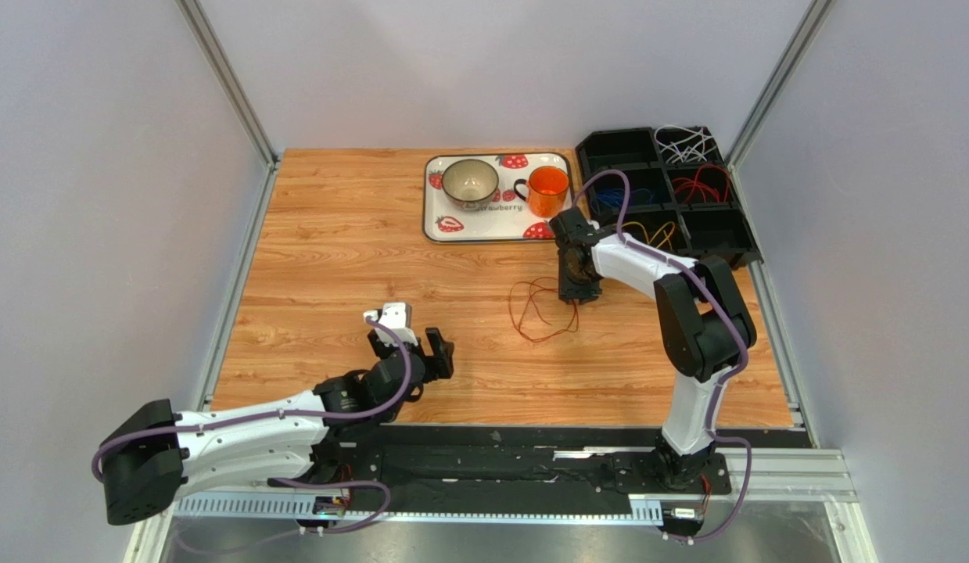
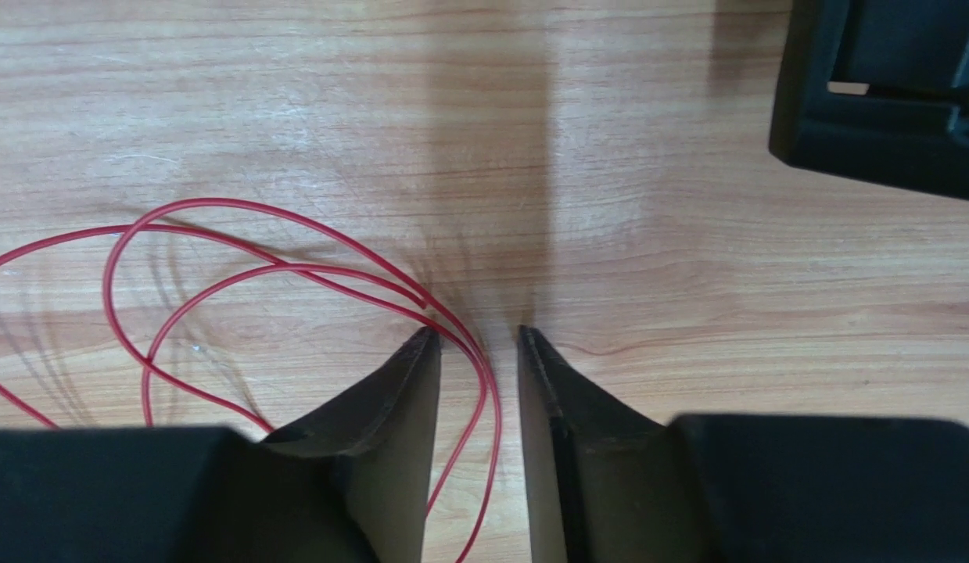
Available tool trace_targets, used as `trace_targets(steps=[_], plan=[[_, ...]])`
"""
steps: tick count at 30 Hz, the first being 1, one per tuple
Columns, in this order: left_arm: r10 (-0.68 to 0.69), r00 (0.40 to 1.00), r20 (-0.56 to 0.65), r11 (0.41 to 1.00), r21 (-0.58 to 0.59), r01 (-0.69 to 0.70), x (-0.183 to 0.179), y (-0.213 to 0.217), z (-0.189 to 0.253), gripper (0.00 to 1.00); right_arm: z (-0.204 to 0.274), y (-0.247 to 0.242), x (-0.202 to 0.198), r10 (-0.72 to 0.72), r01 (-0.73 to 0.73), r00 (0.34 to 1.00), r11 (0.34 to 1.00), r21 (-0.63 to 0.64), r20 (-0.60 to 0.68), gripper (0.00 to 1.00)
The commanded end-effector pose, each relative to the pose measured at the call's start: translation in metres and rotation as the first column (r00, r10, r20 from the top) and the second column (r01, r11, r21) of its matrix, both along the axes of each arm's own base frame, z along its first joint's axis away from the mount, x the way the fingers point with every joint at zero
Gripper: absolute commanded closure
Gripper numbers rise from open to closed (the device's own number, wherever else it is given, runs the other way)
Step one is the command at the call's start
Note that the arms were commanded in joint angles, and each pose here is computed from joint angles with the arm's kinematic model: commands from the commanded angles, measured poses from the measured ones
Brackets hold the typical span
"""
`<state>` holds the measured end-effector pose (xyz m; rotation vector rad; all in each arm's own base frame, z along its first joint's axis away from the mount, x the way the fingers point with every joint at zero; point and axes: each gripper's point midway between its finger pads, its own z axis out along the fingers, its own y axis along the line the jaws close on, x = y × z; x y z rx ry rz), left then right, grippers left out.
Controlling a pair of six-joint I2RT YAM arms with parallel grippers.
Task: Untangle the cables
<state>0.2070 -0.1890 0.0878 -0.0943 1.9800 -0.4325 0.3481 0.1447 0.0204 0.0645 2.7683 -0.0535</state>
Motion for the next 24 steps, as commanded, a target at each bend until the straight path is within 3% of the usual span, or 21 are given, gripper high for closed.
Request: trace_targets(steps=[1, 3, 5, 12, 24], plan=[[0.001, 0.999, 0.034, 0.999, -0.051, 0.001, 0.006, -0.012, 0.022, 0.12, -0.012, 0.008, 0.002, 0.013, -0.013, 1.0, 0.999, 0.032, 0.002, 0.71], [0.002, 0.999, 0.034, 0.999, -0.048, 0.0, 0.007, -0.012, 0.022, 0.12, -0.017, 0.008, -0.003, 0.016, -0.015, 1.0, 0.999, 0.041, -0.011, 0.81], [0.0, 0.999, 0.033, 0.999, -0.047, 0.001, 0.007, -0.013, 0.022, 0.12, -0.02, 0.011, -0.006, 0.011, -0.01, 1.0, 0.998, 0.064, -0.018, 1.0], [0.002, 1.0, 0.026, 0.999, -0.036, -0.001, 0.008, -0.014, 0.02, 0.13, -0.008, 0.02, -0.018, 0.017, -0.016, 1.0, 0.99, 0.142, -0.008, 1.0], [-0.006, 1.0, 0.019, 0.999, -0.031, 0.007, 0.008, -0.017, 0.02, 0.13, 0.171, 0.034, 0.003, -0.004, -0.089, 0.948, 0.956, 0.279, 0.318, 1.0]])
